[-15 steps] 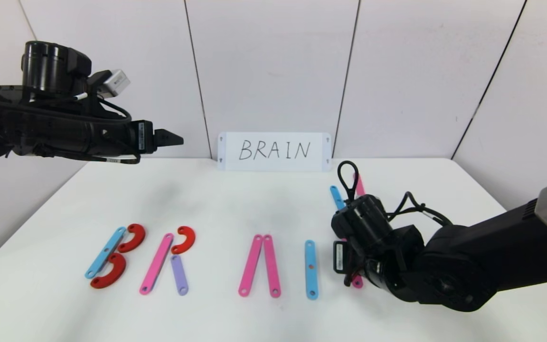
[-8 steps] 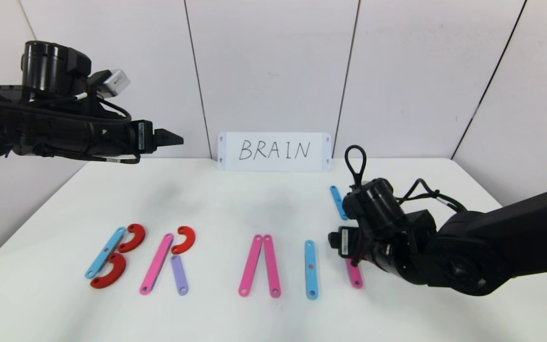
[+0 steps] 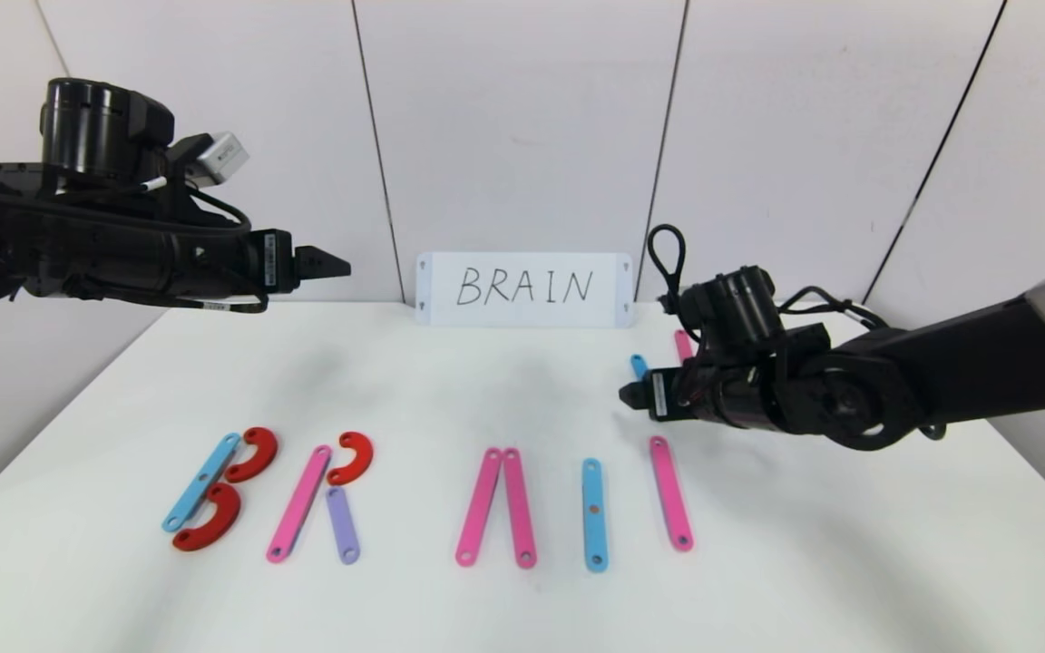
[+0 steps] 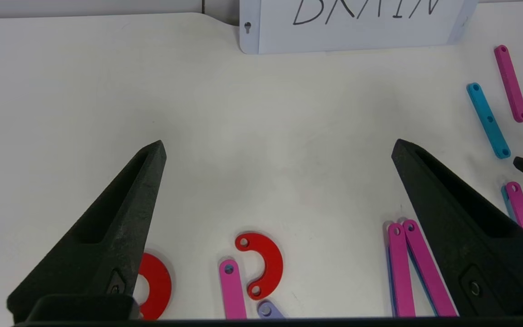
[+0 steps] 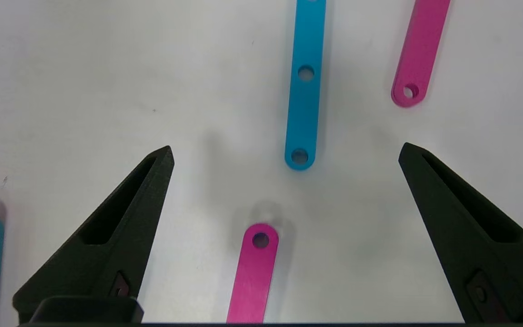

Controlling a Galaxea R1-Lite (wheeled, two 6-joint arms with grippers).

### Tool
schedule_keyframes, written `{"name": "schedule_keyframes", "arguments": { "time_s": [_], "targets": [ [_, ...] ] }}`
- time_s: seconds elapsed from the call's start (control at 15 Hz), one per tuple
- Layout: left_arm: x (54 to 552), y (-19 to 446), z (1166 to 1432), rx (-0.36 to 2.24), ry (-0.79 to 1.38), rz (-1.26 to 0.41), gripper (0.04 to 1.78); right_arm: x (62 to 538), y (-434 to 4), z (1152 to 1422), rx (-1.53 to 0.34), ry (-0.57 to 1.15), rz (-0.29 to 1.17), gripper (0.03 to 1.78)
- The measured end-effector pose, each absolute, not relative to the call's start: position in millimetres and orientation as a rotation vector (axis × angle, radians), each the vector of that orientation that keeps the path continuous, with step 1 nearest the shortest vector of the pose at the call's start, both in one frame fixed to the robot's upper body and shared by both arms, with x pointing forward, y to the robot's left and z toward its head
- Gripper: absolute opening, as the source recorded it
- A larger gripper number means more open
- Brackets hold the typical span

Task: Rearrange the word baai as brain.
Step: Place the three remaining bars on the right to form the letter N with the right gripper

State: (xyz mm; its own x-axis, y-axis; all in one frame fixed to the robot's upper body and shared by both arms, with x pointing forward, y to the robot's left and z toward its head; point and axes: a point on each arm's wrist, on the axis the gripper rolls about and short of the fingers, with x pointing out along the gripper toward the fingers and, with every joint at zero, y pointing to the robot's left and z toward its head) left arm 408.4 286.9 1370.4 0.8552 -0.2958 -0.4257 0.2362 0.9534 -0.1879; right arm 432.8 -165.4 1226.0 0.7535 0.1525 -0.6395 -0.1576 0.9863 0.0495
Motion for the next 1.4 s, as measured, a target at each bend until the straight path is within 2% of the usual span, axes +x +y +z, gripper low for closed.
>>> {"name": "schedule_keyframes", "arguments": {
  "time_s": [0.4, 0.93, 1.07, 1.2, 1.4],
  "targets": [
    [409, 287, 1370, -0.131, 0.469, -0.281, 1.74, 468, -157, 1214, -0.020, 0.679, 0.194, 1.74],
    [410, 287, 1369, -0.130, 0.472, -0.280, 1.74, 488, -154, 1193, -0.020, 0.700, 0.198, 1.71],
    [411, 287, 1368, -0.130, 0.475, -0.280, 1.74, 490, -154, 1188, -0.022, 0.709, 0.194, 1.57],
    [412, 286, 1368, -0.130, 0.476, -0.279, 1.74, 491, -154, 1185, -0.025, 0.715, 0.190, 1.34],
    [412, 286, 1367, -0.130, 0.478, -0.279, 1.74, 491, -154, 1183, -0.028, 0.718, 0.185, 0.78]
  ]
}}
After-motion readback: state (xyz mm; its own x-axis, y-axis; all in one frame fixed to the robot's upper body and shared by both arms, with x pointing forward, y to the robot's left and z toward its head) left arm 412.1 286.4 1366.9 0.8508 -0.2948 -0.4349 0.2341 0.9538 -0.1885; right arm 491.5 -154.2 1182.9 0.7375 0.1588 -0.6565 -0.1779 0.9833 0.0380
